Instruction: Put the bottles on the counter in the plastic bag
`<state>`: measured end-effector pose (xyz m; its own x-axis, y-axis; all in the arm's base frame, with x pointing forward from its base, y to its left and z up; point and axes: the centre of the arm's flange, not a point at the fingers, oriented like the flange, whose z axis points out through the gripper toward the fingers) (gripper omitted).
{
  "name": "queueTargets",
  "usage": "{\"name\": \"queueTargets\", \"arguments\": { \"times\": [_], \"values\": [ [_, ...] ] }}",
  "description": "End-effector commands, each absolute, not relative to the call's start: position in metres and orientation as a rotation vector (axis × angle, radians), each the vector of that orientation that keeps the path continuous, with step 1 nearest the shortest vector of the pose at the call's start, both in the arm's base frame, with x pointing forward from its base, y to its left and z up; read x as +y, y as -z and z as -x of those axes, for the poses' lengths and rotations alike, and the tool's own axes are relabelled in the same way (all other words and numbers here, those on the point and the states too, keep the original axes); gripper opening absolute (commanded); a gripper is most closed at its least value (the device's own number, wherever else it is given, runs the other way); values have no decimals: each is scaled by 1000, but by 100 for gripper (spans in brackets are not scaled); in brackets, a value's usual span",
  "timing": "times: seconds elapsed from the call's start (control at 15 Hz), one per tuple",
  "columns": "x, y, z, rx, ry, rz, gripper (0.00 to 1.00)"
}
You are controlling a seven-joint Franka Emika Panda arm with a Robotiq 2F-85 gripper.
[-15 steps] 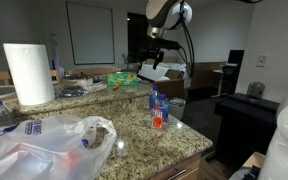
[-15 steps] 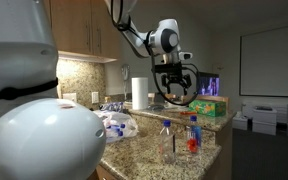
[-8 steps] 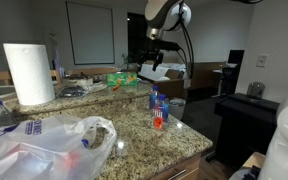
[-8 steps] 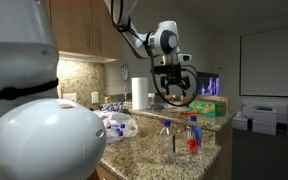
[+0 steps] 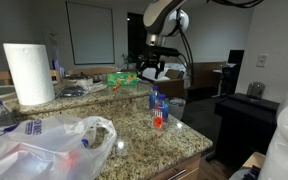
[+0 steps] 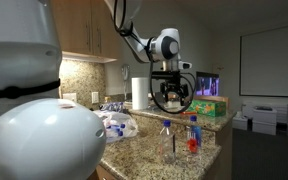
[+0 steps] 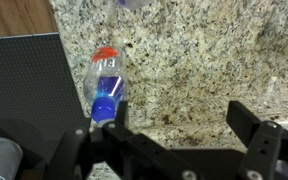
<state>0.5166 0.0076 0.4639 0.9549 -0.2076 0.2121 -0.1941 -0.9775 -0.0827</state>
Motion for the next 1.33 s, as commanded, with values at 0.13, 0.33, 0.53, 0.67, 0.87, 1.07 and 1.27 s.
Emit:
{"name": "queueTargets", "arguments": {
  "times": [0.13,0.33,0.53,0.67,0.87,1.07,1.27],
  "values": [
    [10,-457,-494,582,168,3005,100],
    [11,-454,-479,699,108,3009,100],
    [13,-443,-467,740,39,3004,100],
    [14,-433,-456,755,-19,3008,100],
    [13,-420,-444,772,-54,3004,100],
    [14,-415,-443,759,-78,3012,76],
    [12,-414,-444,749,-92,3010,64]
  ]
}}
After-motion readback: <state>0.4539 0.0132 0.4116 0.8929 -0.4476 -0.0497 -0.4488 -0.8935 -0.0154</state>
